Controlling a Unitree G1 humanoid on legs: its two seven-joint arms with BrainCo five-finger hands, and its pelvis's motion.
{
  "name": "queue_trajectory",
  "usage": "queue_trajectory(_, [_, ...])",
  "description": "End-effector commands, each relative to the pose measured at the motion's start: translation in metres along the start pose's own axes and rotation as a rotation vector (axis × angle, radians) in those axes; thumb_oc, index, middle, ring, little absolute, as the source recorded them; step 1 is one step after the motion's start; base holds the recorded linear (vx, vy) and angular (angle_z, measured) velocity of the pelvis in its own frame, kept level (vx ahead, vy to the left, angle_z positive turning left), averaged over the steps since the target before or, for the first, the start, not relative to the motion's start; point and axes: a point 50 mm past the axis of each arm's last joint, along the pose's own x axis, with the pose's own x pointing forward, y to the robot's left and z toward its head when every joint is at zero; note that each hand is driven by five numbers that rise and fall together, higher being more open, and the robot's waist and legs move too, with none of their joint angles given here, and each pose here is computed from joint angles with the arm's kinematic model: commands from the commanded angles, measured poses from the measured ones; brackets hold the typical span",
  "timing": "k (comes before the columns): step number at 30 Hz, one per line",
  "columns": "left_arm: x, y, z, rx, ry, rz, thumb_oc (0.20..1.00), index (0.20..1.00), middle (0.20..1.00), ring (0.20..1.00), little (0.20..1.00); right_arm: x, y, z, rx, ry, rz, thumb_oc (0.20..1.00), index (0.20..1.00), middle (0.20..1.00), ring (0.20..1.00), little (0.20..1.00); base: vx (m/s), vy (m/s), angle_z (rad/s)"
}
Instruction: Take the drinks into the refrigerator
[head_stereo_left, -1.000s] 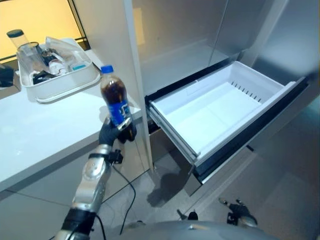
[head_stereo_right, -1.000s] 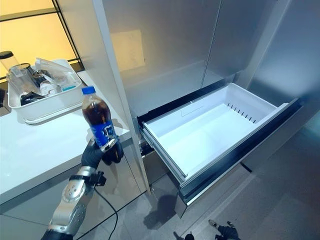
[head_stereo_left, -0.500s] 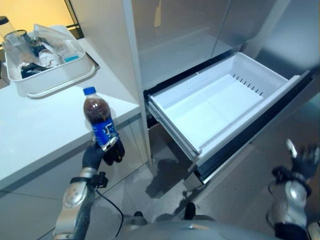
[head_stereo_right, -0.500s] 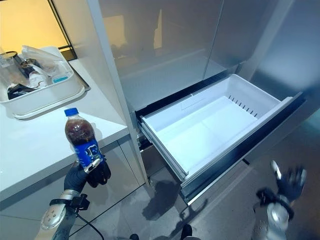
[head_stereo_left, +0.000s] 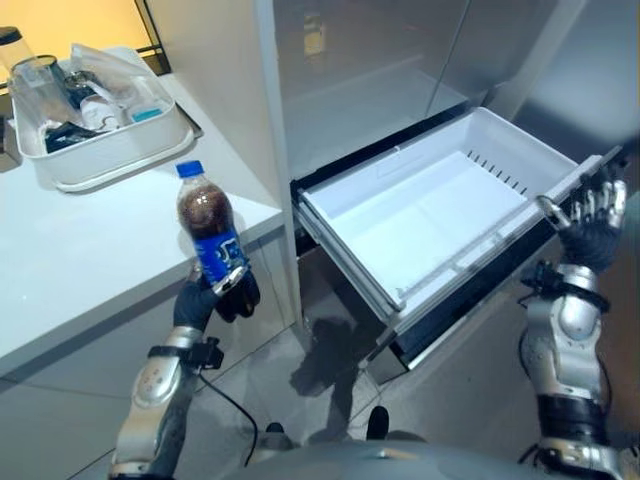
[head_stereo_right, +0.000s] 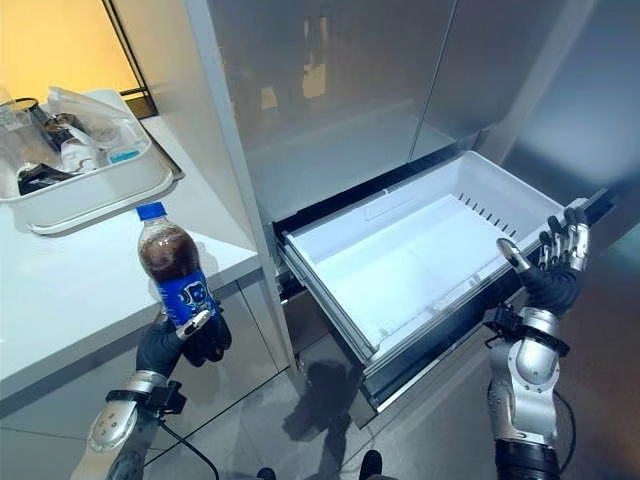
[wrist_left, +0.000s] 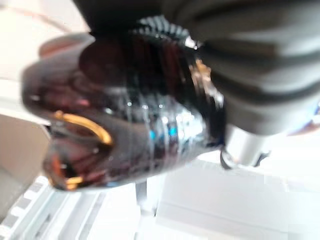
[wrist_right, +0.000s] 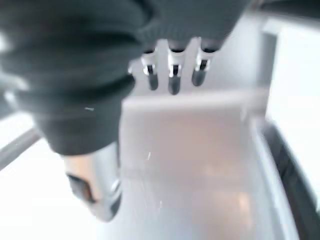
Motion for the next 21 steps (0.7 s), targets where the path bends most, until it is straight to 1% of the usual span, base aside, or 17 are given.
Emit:
queue_trajectory(1, [0.028, -0.020, 0.046, -0.013, -0.278, -0.185, 0.200, 0.200, 0.200, 0.200, 0.200, 0.020, 0.029, 0.017, 0.031, -0.083, 0.257, 1.000, 1.000, 1.000, 1.000, 1.000, 0.00, 0.000, 0.00])
queue_trajectory(2, [0.028, -0.020, 0.046, -0.013, -0.279, -0.184, 0.200, 0.200, 0.200, 0.200, 0.200, 0.021, 0.029, 0.017, 0.031, -0.084, 0.258, 1.000, 1.000, 1.000, 1.000, 1.000, 0.00, 0.000, 0.00])
queue_trajectory(4, [0.030, -0.025, 0.047, -0.006, -0.276, -0.239, 0.200, 0.200, 0.200, 0.200, 0.200, 0.024, 0.039, 0.006, -0.001, -0.022, 0.352, 1.000, 1.000, 1.000, 1.000, 1.000, 0.00, 0.000, 0.00])
queue_trajectory(5, [0.030, -0.025, 0.047, -0.006, -0.276, -0.239, 0.200, 0.200, 0.200, 0.200, 0.200, 0.024, 0.039, 0.006, -0.001, -0.022, 0.352, 1.000, 1.000, 1.000, 1.000, 1.000, 0.00, 0.000, 0.00])
queue_trajectory(6, [0.032, -0.030, 0.045, -0.019, -0.268, -0.269, 0.200, 0.200, 0.200, 0.200, 0.200, 0.023, 0.049, -0.008, 0.033, 0.049, 0.410, 1.000, 1.000, 1.000, 1.000, 1.000, 0.00, 0.000, 0.00])
queue_trajectory(7, [0.035, -0.032, 0.043, -0.020, -0.264, -0.280, 0.200, 0.200, 0.200, 0.200, 0.200, 0.023, 0.059, -0.014, 0.023, 0.084, 0.479, 1.000, 1.000, 1.000, 1.000, 1.000, 0.00, 0.000, 0.00])
queue_trajectory(8, [0.037, -0.034, 0.042, -0.015, -0.257, -0.296, 0.200, 0.200, 0.200, 0.200, 0.200, 0.022, 0.063, -0.021, 0.013, 0.117, 0.507, 1.000, 1.000, 1.000, 1.000, 1.000, 0.00, 0.000, 0.00])
queue_trajectory(9, [0.038, -0.037, 0.041, -0.005, -0.249, -0.315, 0.200, 0.200, 0.200, 0.200, 0.200, 0.022, 0.070, -0.024, -0.016, 0.139, 0.573, 1.000, 1.000, 1.000, 1.000, 1.000, 0.00, 0.000, 0.00])
queue_trajectory(11, [0.040, -0.040, 0.040, 0.011, -0.245, -0.335, 0.200, 0.200, 0.200, 0.200, 0.200, 0.021, 0.078, -0.028, -0.017, 0.158, 0.631, 1.000, 1.000, 1.000, 1.000, 1.000, -0.01, -0.001, 0.05])
queue_trajectory(12, [0.041, -0.042, 0.039, 0.025, -0.237, -0.360, 0.200, 0.200, 0.200, 0.200, 0.200, 0.018, 0.087, -0.031, -0.015, 0.179, 0.697, 1.000, 1.000, 1.000, 1.000, 1.000, 0.00, 0.004, 0.06])
queue_trajectory(14, [0.043, -0.046, 0.036, 0.043, -0.222, -0.389, 0.200, 0.200, 0.200, 0.200, 0.200, 0.015, 0.096, -0.040, 0.001, 0.222, 0.742, 1.000, 1.000, 1.000, 1.000, 1.000, 0.00, 0.000, 0.04])
queue_trajectory(15, [0.047, -0.050, 0.034, 0.078, -0.209, -0.423, 0.200, 0.200, 0.200, 0.200, 0.200, 0.012, 0.111, -0.041, 0.004, 0.231, 0.835, 1.000, 1.000, 1.000, 1.000, 1.000, 0.00, 0.000, 0.00])
queue_trajectory(16, [0.047, -0.050, 0.034, 0.078, -0.209, -0.423, 0.200, 0.200, 0.200, 0.200, 0.200, 0.012, 0.112, -0.041, 0.004, 0.230, 0.835, 1.000, 1.000, 1.000, 1.000, 1.000, 0.00, 0.000, 0.00])
queue_trajectory(18, [0.053, -0.059, 0.030, 0.128, -0.197, -0.471, 0.200, 0.200, 0.200, 0.200, 0.200, 0.010, 0.129, -0.048, 0.012, 0.264, 0.906, 1.000, 1.000, 1.000, 1.000, 1.000, 0.00, 0.000, 0.00])
queue_trajectory(19, [0.053, -0.059, 0.030, 0.129, -0.198, -0.471, 0.200, 0.200, 0.200, 0.200, 0.200, 0.010, 0.129, -0.048, 0.012, 0.263, 0.906, 1.000, 1.000, 1.000, 1.000, 1.000, 0.00, 0.000, 0.00])
queue_trajectory(21, [0.057, -0.066, 0.034, 0.199, -0.217, -0.516, 0.200, 0.200, 0.200, 0.200, 0.200, 0.008, 0.143, -0.050, 0.044, 0.282, 0.959, 1.000, 1.000, 1.000, 1.000, 1.000, 0.00, 0.000, 0.00])
